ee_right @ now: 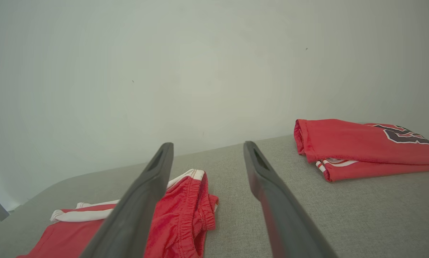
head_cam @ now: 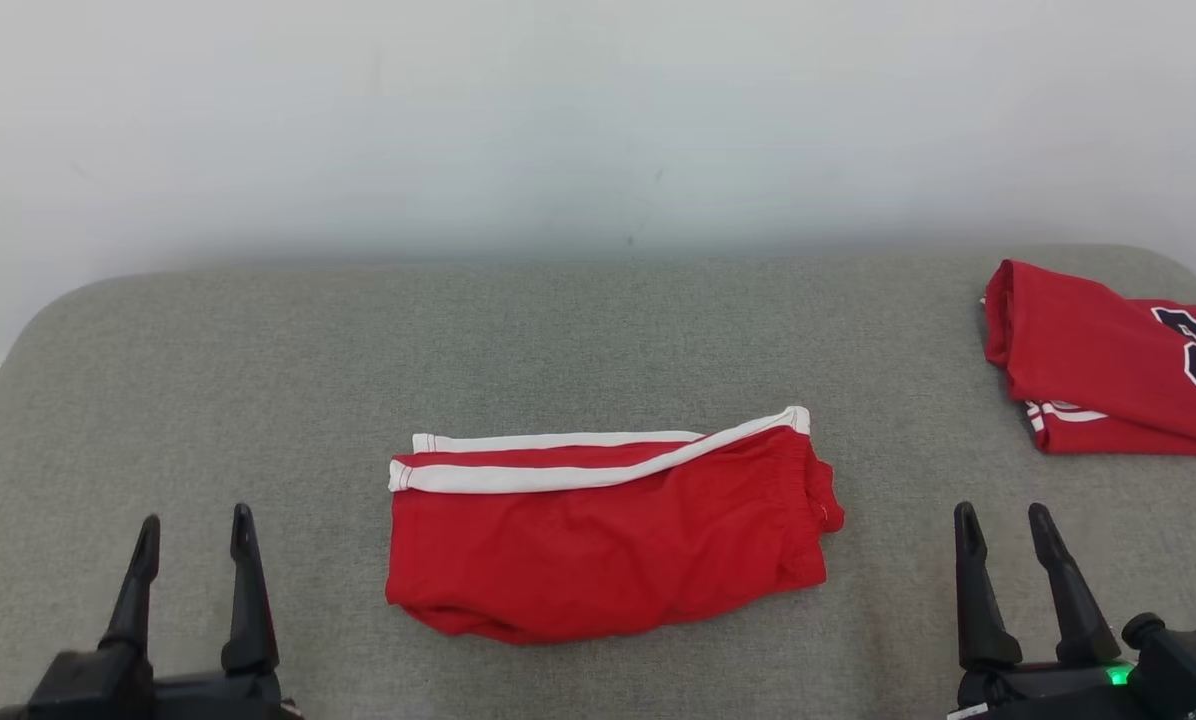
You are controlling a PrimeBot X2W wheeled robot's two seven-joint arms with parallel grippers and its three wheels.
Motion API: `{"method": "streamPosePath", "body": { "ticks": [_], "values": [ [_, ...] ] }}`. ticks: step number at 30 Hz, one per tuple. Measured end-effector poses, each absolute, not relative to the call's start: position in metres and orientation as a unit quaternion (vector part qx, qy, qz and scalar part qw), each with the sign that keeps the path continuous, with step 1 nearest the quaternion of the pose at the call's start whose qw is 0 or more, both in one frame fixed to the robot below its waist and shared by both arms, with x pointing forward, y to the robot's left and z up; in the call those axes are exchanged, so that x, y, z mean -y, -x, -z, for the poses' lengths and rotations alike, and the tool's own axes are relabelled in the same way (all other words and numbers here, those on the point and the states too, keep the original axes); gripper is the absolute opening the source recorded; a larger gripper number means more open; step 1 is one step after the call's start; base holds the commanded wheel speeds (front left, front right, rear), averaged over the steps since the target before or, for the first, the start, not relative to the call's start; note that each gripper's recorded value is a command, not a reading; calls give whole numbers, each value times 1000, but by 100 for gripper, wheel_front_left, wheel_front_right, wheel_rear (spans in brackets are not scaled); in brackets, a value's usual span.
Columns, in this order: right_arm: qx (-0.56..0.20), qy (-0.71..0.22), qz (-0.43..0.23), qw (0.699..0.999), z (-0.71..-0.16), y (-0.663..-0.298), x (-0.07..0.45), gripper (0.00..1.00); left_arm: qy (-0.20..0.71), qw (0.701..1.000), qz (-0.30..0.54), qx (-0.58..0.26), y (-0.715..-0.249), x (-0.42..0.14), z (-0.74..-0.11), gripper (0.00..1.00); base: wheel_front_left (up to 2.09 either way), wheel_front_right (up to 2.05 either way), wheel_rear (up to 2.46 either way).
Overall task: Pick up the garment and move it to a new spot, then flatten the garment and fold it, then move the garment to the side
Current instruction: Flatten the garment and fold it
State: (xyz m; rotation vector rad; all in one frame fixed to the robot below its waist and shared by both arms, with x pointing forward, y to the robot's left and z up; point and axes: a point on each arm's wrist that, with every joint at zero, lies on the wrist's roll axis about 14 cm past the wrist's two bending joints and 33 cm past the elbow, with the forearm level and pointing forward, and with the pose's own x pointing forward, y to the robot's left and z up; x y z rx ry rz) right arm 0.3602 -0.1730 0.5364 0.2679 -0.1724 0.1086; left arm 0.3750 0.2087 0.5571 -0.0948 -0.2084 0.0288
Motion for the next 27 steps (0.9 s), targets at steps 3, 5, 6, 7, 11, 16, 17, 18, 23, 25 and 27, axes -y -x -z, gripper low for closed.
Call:
{"method": "streamPosePath", "body": {
  "ticks": [3,5,6,7,11,16,17,18,23,25,27],
  "values": [
    [76,-136,-49,987,-530,-358,174,100,42,994,-19,96,-369,-211,-549,100,0,0,0],
    [72,-137,-46,987,-527,-356,175,100,35,995,-16,86,-365,-210,-542,100,0,0,0],
    [71,-137,-45,987,-526,-356,176,100,27,996,-14,78,-363,-210,-536,100,0,0,0],
    [71,-137,-45,987,-526,-356,176,100,27,996,-14,78,-363,-210,-536,100,0,0,0],
    [63,-137,-40,988,-520,-353,177,100,21,998,-4,62,-358,-206,-525,100,0,0,0],
    [50,-134,-41,989,-512,-351,176,100,20,998,-2,56,-354,-204,-519,100,0,0,0],
    [48,-134,-41,989,-510,-351,176,100,21,998,-2,54,-354,-205,-518,100,0,0,0],
    [46,-133,-43,989,-509,-350,175,100,20,998,0,54,-354,-204,-518,100,0,0,0],
    [32,-126,-60,990,-506,-355,167,100,22,998,-3,53,-353,-204,-516,100,0,0,0],
    [37,-122,-68,989,-512,-363,163,100,22,998,-3,53,-353,-204,-516,100,0,0,0],
    [34,-118,-76,989,-516,-374,159,100,23,998,-5,53,-353,-205,-516,100,0,0,0]
  ]
}}
